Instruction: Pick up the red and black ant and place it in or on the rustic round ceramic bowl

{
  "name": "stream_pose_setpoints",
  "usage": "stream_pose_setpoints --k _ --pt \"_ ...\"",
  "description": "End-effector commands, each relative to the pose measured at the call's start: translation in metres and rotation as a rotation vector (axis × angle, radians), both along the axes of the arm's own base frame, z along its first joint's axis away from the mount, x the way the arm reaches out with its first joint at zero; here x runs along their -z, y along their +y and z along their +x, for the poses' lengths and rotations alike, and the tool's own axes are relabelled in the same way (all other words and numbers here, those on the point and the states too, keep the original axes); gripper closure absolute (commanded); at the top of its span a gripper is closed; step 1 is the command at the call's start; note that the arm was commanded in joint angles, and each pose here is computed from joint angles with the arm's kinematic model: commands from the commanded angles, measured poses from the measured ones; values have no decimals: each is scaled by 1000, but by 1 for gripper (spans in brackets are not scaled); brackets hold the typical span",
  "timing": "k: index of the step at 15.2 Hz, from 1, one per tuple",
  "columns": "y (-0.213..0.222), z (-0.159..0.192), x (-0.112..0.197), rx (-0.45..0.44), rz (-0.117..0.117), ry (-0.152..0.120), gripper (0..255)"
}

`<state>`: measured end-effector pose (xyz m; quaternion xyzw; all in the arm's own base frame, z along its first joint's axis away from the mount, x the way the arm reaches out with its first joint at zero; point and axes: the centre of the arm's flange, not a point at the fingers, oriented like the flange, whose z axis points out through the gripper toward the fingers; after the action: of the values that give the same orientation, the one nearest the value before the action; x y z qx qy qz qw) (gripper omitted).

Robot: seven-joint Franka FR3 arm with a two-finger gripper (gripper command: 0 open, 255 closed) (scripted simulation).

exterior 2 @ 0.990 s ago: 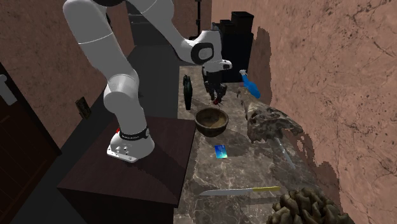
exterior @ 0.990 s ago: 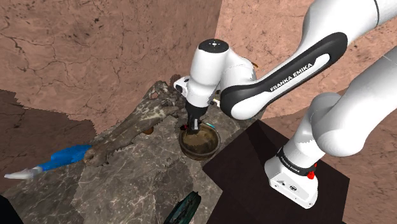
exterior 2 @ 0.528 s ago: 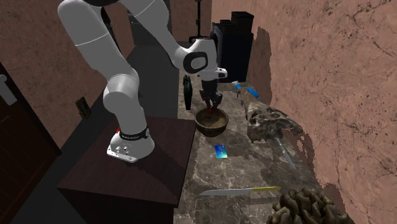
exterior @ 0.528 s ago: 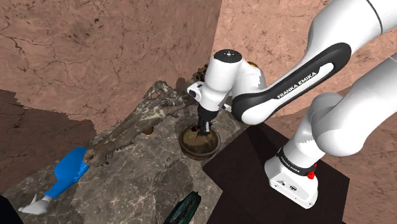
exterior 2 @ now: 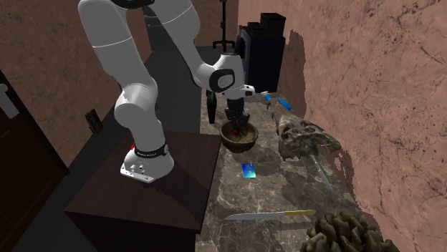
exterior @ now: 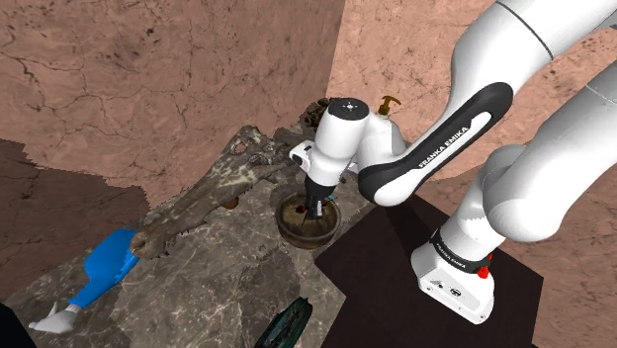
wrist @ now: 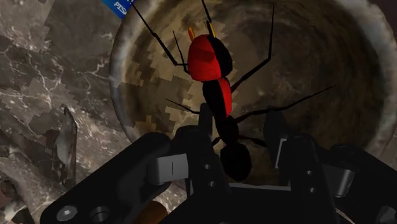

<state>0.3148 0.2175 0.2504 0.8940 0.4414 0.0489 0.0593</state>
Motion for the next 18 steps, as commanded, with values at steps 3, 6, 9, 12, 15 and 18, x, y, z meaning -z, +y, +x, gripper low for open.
stream_pose_setpoints --k 3,6,9,12,15,18 --pt "0 0 3 0 0 2 255" --pt "0 0 3 0 0 2 255" --pt "0 0 4 0 0 2 0" --pt "0 0 4 0 0 2 0" --pt "2 -4 -23 0 0 2 0" --pt "3 -7 -46 0 0 2 0"
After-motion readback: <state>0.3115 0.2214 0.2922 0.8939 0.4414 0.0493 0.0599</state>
